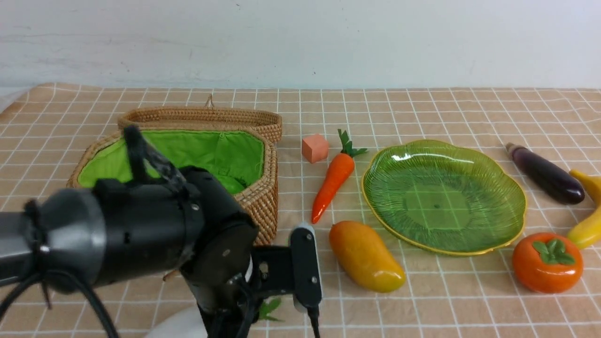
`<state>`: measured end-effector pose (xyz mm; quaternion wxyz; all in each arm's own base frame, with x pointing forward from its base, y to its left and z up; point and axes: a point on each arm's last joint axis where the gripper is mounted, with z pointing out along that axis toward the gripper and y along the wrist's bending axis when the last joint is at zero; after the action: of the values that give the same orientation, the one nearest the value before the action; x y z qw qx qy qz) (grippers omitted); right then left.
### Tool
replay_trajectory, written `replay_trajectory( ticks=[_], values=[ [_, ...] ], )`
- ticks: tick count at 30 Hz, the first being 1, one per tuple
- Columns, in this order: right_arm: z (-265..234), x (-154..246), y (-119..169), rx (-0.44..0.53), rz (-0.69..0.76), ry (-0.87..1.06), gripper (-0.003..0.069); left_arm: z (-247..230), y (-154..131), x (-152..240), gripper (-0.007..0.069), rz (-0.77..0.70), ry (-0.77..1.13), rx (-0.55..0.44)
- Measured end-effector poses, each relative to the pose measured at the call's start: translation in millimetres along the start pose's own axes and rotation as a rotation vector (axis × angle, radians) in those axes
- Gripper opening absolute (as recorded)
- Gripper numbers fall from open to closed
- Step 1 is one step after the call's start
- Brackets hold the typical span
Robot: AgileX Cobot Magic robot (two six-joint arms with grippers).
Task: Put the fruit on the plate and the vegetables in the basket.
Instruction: Take a daikon with your left arm and place it on the basket on the left.
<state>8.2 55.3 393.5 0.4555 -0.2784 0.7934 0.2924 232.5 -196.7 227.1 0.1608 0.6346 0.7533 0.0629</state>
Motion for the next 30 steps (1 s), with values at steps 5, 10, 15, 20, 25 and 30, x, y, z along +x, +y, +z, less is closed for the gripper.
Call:
replay_trajectory(
  ticks=[5,10,15,20,25,30],
  values=[
    [0,-2,-1,0.009,0.000,-0.026,0.0127,-78,11,6,-0.0013,-0.086,-0.152,-0.137],
    [0,-6,-2,0.025,-0.001,-0.067,0.0129,-160,31,16,-0.0013,-0.075,-0.308,-0.411],
    [0,-7,-2,0.023,0.001,-0.074,0.0129,-179,82,22,-0.0013,-0.094,-0.306,-0.670],
    [0,-5,1,-0.007,0.012,-0.060,0.0129,-109,127,20,-0.0003,-0.099,-0.195,-0.643],
    [0,-4,2,-0.027,0.016,-0.039,0.0129,-48,141,27,0.0099,-0.124,-0.055,-0.526],
    [0,-4,2,-0.025,0.016,-0.043,0.0129,-36,141,26,0.0375,-0.207,-0.061,-0.495]
  ],
)
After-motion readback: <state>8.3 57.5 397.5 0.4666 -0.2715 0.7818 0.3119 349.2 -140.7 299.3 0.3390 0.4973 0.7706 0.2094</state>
